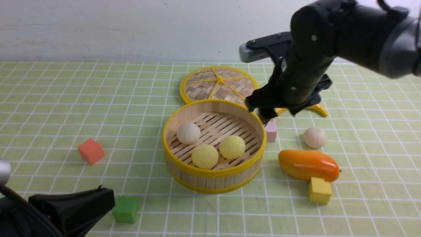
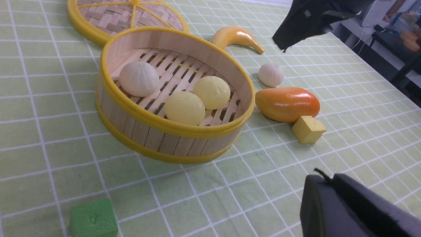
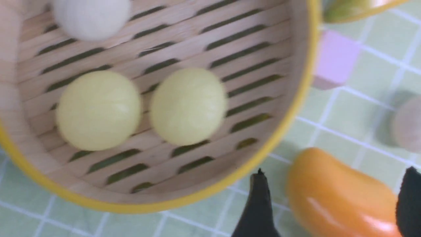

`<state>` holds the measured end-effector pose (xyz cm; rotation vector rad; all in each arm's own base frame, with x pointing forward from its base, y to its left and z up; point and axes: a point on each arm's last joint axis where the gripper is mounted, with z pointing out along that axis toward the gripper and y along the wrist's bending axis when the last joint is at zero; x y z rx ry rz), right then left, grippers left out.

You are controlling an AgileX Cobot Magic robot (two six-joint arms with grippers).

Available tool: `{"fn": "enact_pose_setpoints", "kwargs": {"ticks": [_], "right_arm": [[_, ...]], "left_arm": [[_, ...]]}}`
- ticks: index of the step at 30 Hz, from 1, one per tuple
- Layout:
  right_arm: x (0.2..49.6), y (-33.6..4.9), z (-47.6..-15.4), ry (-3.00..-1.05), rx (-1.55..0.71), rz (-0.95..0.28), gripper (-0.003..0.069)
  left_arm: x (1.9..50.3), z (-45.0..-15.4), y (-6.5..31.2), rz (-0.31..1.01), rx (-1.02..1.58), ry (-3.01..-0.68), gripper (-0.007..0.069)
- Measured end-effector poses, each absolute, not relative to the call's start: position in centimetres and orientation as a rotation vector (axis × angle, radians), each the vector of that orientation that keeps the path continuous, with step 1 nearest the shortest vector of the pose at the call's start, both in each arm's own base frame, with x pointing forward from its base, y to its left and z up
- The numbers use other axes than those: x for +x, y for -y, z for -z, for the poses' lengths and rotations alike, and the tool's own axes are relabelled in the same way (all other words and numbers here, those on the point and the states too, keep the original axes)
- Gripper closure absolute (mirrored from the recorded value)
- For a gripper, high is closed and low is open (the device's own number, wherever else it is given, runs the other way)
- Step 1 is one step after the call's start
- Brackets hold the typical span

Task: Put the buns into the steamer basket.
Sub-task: Use the right arm to grab a steamed stuffed bun

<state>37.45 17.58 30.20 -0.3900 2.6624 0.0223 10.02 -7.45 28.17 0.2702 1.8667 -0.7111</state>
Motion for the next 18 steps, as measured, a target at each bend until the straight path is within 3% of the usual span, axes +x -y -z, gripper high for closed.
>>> {"fn": "enact_pose_setpoints", "kwargs": {"ticks": [5,10,18], "right_arm": [[40.0,-13.3,-27.4,-2.748,-0.2,0.022,0.0216],[43.3,-9.8,-22.8,-2.793,-0.013,-0.075,0.0252],[45.1,-7.1,-21.6,-2.726,0.084,-0.151,0.026]], "left_arm": [[10.0,-28.2,7.4,0.711,0.27,-1.867,0.0589],[10.0,-28.1,7.5,0.71,0.274,-1.876,0.0586],[9.9,-28.0,7.5,0.71,0.278,-1.888,0.0578]]}}
